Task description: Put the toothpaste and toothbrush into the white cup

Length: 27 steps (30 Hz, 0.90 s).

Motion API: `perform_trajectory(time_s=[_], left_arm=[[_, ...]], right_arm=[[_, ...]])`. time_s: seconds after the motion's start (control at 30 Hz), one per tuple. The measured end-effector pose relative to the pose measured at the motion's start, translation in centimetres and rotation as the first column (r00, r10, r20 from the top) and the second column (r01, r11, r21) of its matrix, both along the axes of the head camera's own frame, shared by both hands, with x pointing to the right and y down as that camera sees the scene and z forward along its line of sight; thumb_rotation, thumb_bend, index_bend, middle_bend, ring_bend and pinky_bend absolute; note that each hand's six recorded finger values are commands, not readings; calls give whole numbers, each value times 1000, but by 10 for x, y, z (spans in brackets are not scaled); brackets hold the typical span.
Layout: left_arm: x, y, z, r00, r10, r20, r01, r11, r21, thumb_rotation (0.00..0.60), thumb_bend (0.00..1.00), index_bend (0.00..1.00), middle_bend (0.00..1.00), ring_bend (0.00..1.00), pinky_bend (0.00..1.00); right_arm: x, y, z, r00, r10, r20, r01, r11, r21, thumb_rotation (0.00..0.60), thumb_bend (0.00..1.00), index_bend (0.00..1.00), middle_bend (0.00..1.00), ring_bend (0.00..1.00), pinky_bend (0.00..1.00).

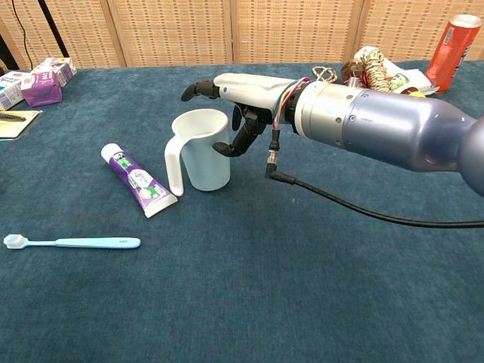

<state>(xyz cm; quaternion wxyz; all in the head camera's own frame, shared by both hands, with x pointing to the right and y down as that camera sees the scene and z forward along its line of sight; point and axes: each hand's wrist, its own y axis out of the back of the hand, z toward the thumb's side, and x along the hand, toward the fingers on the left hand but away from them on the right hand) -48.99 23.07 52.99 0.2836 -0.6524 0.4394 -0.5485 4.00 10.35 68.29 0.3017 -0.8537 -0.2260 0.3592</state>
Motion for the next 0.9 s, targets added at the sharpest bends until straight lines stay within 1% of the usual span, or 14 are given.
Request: perform_trajectory(time_s=[0.13, 0.33, 0.43, 0.57, 0.6, 0.67, 0.73, 0.8, 0.83, 0.9], left_arm=[[0, 0, 0, 1000, 2, -1, -2, 1000, 1, 600, 49, 0, 0, 0, 0], [1, 1, 0, 1000, 8, 3, -8, 1000, -2, 600, 49, 0, 0, 0, 0], [2, 2, 0, 1000, 14, 1, -14, 1000, -4, 600, 49, 0, 0, 0, 0], [3, 2, -2, 1000, 19, -3, -19, 1000, 10, 600, 49, 0, 0, 0, 0], [3, 1, -3, 1000, 20, -5, -20, 1000, 16, 600, 49, 0, 0, 0, 0], [4, -1, -4, 1000, 27, -9, -26, 999, 28, 600, 49, 0, 0, 0, 0], [5, -7, -3, 999, 41, -14, -41, 998, 41, 600, 49, 0, 0, 0, 0], [6, -16, 0, 998, 65, -13, -64, 996, 56, 600, 49, 0, 0, 0, 0], [6, -20, 1, 997, 79, -11, -78, 995, 60, 600, 49, 0, 0, 0, 0], [9, -29, 5, 994, 107, -11, -106, 992, 64, 600, 49, 0, 0, 0, 0]], right_arm=[[3, -2, -5, 1000, 2, -9, -2, 1000, 1, 600, 466, 8, 0, 0, 201], [18, -8, -27, 1000, 1, -25, -1, 1000, 25, 600, 466, 0, 0, 0, 170], [31, -9, -39, 999, 6, -35, -5, 1000, 21, 600, 465, 0, 0, 0, 131], [64, -13, -59, 998, 20, -67, -18, 1000, 24, 600, 457, 0, 0, 0, 69], [73, -14, -63, 997, 27, -77, -24, 999, 29, 600, 419, 0, 0, 0, 41], [100, -17, -74, 993, 50, -105, -44, 997, 55, 600, 289, 0, 0, 0, 8], [131, -21, -82, 986, 85, -142, -70, 992, 104, 600, 109, 0, 0, 0, 0], [165, -20, -93, 978, 129, -163, -101, 980, 170, 600, 21, 0, 0, 0, 0], [178, -18, -97, 976, 148, -162, -115, 974, 197, 600, 2, 0, 0, 0, 0], [208, -10, -107, 969, 190, -155, -145, 954, 264, 600, 0, 0, 0, 0, 0]])
